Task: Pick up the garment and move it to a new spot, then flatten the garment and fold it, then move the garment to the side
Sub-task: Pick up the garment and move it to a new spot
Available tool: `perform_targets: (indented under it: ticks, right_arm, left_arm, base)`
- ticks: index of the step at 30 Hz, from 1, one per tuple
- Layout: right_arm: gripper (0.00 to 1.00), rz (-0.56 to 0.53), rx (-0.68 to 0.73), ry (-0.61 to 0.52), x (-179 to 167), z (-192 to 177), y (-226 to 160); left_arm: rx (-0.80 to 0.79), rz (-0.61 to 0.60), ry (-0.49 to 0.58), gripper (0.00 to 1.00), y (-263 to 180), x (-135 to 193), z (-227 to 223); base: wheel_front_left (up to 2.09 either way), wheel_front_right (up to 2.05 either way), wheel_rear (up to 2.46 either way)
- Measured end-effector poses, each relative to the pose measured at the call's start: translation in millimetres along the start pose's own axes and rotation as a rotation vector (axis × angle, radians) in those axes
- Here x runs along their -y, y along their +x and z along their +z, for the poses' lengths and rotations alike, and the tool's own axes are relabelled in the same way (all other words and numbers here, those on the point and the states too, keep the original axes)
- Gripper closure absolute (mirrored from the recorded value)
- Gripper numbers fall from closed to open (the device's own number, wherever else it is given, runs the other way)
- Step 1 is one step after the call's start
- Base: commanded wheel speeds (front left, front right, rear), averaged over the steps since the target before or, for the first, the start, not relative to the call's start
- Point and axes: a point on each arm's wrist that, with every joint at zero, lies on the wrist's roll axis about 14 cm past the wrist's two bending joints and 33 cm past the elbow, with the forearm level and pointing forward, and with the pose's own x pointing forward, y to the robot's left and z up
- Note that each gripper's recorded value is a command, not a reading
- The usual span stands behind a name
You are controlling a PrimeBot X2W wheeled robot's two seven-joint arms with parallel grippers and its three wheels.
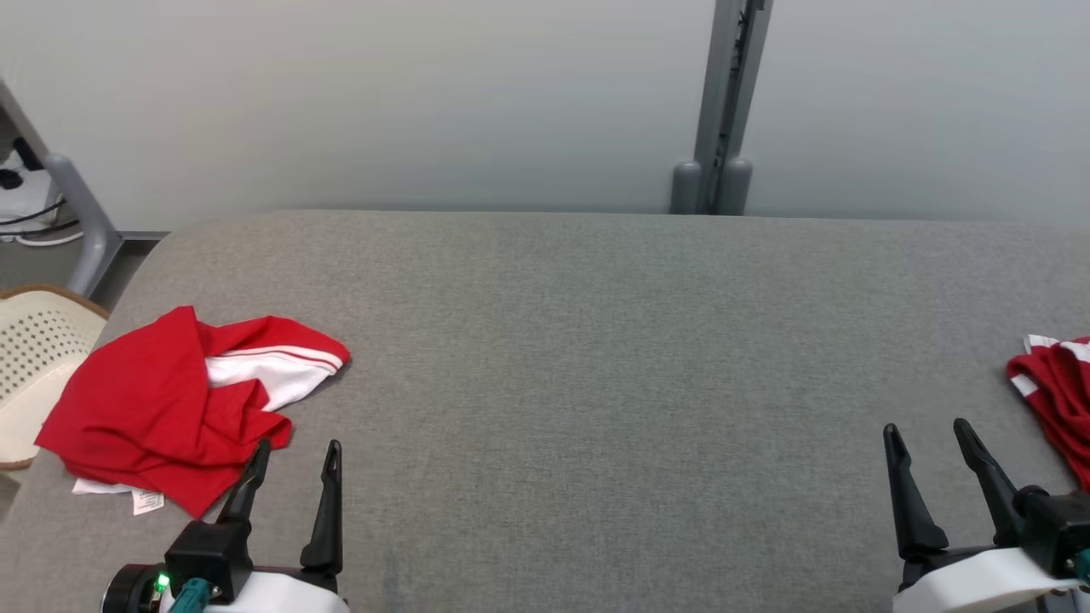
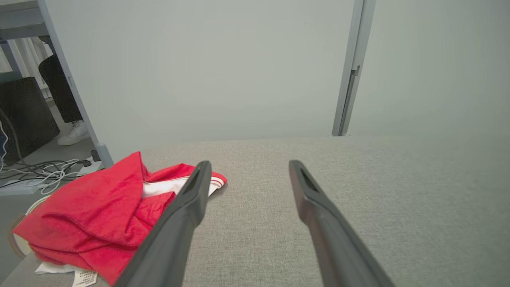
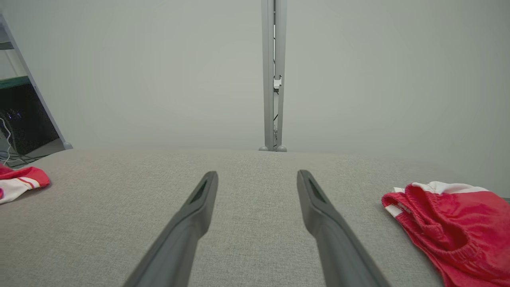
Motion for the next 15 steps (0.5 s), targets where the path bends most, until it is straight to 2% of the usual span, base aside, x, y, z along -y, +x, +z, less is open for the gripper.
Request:
perform_targets:
  ticks: [15]
  right_arm:
    - [0.00, 0.286, 0.004, 0.016, -94.6, 2.3, 35.3]
  left_arm:
    - [0.045, 0.250, -0.006, 0.00, -44.5, -73.4, 13.1]
  base:
    - [0.00, 0.00, 0.00]
